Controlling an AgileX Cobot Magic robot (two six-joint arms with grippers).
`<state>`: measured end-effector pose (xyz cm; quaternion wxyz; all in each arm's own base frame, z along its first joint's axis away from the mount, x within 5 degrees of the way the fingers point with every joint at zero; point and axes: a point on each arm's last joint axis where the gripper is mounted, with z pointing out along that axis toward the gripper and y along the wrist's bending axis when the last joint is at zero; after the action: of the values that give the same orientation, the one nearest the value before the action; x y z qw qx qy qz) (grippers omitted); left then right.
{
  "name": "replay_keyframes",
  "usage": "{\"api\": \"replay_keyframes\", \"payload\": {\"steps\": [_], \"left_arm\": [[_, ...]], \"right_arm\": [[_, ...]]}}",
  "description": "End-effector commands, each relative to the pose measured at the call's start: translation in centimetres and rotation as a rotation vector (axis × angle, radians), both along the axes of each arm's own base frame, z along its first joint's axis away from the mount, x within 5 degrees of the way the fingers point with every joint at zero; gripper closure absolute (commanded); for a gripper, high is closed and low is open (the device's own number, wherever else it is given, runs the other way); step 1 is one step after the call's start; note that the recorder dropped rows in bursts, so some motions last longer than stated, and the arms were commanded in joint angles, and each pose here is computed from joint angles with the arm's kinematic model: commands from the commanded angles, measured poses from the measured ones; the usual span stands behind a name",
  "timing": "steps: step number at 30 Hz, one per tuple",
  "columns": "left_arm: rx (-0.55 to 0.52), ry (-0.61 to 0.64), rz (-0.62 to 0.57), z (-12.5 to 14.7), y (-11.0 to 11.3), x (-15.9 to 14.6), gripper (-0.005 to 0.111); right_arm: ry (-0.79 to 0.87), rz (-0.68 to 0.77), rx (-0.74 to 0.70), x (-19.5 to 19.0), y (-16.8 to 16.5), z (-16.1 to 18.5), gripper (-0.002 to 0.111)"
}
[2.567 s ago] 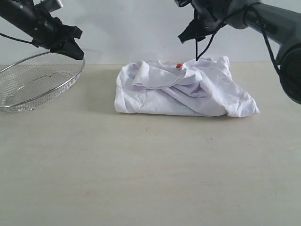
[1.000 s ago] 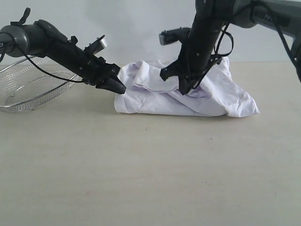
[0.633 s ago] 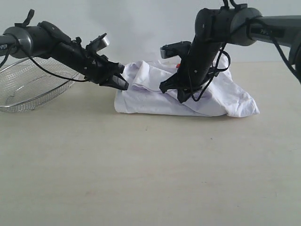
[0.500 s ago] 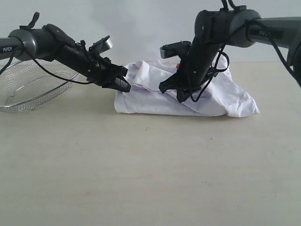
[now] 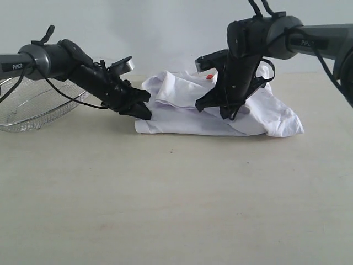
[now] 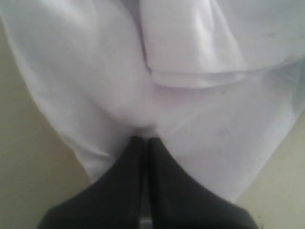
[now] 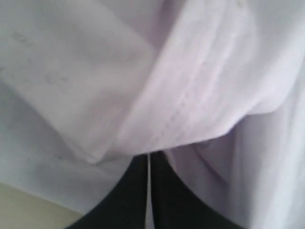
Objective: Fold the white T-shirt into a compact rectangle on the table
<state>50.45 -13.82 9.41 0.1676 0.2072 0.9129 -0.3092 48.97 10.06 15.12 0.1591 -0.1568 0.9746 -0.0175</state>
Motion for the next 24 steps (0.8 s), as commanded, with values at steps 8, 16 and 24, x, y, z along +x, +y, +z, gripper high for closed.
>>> {"api": "replay_keyframes", "payload": {"steps": [8, 16, 24], "left_arm": [[0.078, 0.083, -0.015, -1.1, 0.2, -0.7, 0.102], [0.095, 0.152, -0.071, -0.9, 0.3, -1.5, 0.102], [0.089, 0.241, -0.135, -0.8, 0.3, -2.5, 0.102]], "right_arm": [[0.07, 0.012, -0.137, -0.1, -1.3, -2.3, 0.108], [0.212, 0.028, -0.149, -1.3, -1.3, -3.1, 0.108], [0.324, 0.026, -0.147, -2.8, -0.9, -3.6, 0.108]]}}
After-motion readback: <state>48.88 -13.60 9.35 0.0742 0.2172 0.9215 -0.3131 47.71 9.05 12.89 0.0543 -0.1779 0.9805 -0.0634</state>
